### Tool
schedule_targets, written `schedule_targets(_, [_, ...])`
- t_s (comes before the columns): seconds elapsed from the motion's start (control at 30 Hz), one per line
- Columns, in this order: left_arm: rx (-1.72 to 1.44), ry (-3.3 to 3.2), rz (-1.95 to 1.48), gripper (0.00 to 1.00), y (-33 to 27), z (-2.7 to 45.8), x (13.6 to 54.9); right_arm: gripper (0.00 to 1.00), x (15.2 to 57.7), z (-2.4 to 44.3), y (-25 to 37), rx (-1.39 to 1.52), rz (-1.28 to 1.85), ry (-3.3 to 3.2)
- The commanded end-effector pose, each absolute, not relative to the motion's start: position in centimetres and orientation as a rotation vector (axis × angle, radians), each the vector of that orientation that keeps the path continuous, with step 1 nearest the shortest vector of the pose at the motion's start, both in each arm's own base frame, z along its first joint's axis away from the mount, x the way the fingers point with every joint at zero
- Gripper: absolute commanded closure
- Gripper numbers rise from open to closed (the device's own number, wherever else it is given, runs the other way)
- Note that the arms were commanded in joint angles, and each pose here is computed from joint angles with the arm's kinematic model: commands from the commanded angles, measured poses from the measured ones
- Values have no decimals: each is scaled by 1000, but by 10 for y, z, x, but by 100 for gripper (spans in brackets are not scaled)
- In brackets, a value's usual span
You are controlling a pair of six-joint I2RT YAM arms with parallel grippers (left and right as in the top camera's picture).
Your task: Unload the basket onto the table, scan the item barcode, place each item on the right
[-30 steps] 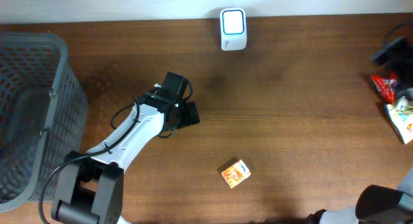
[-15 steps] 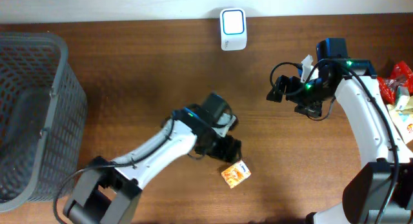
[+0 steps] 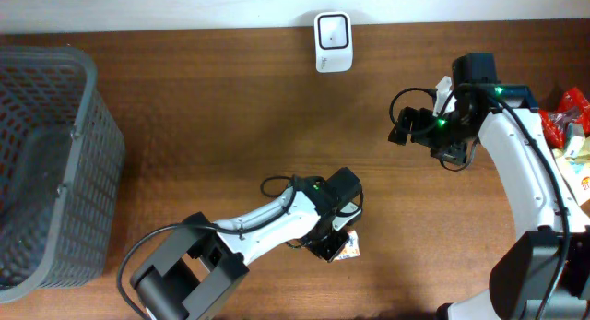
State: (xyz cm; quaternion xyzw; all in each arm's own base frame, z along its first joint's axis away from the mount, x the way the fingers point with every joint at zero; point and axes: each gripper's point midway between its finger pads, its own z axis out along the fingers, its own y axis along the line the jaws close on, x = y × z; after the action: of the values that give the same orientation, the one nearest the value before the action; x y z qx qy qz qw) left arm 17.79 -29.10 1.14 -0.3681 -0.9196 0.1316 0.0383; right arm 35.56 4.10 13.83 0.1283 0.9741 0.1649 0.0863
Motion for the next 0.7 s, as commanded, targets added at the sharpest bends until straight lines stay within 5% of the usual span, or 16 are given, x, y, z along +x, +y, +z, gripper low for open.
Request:
schedule_targets(0.0, [-1157, -2936, 380, 100, -301, 22, 212, 1, 353, 141, 41, 382, 478, 2899])
schedule_targets(0.1, [-1004, -3174, 296, 98, -281, 37, 283, 1, 354, 141, 41, 381, 479, 2895])
schedule_targets(0.17, [-916, -3350, 383, 87, -276, 51, 336, 1, 358, 141, 42, 373, 480, 2883])
schedule_targets(0.2, [-945, -3405, 409, 72, -274, 57, 355, 1, 360, 141, 42, 365, 480, 2875])
schedule_targets(0.23, [-968, -3429, 415, 14, -272, 60, 364, 1, 364, 142, 42, 359, 480, 2860])
schedule_targets(0.27, [-949, -3457, 407, 1, -268, 66, 373, 1, 372, 145, 44, 339, 483, 2825])
schedule_targets(0.4, [-557, -3500, 379, 1, -225, 100, 393, 1, 405, 155, 84, 162, 541, 2693])
schedule_targets(0.5, [343, -3415, 262, 1, -147, 89, 395, 1, 426, 139, 131, 57, 591, 2652])
schedule_targets(0.63, [418, -3316, 135, 1, -117, 81, 375, 70, 436, 79, 173, 24, 619, 2726])
schedule_targets(0.67, [420, -3296, 63, 10, -109, 79, 368, 94, 437, 57, 173, 41, 611, 2766])
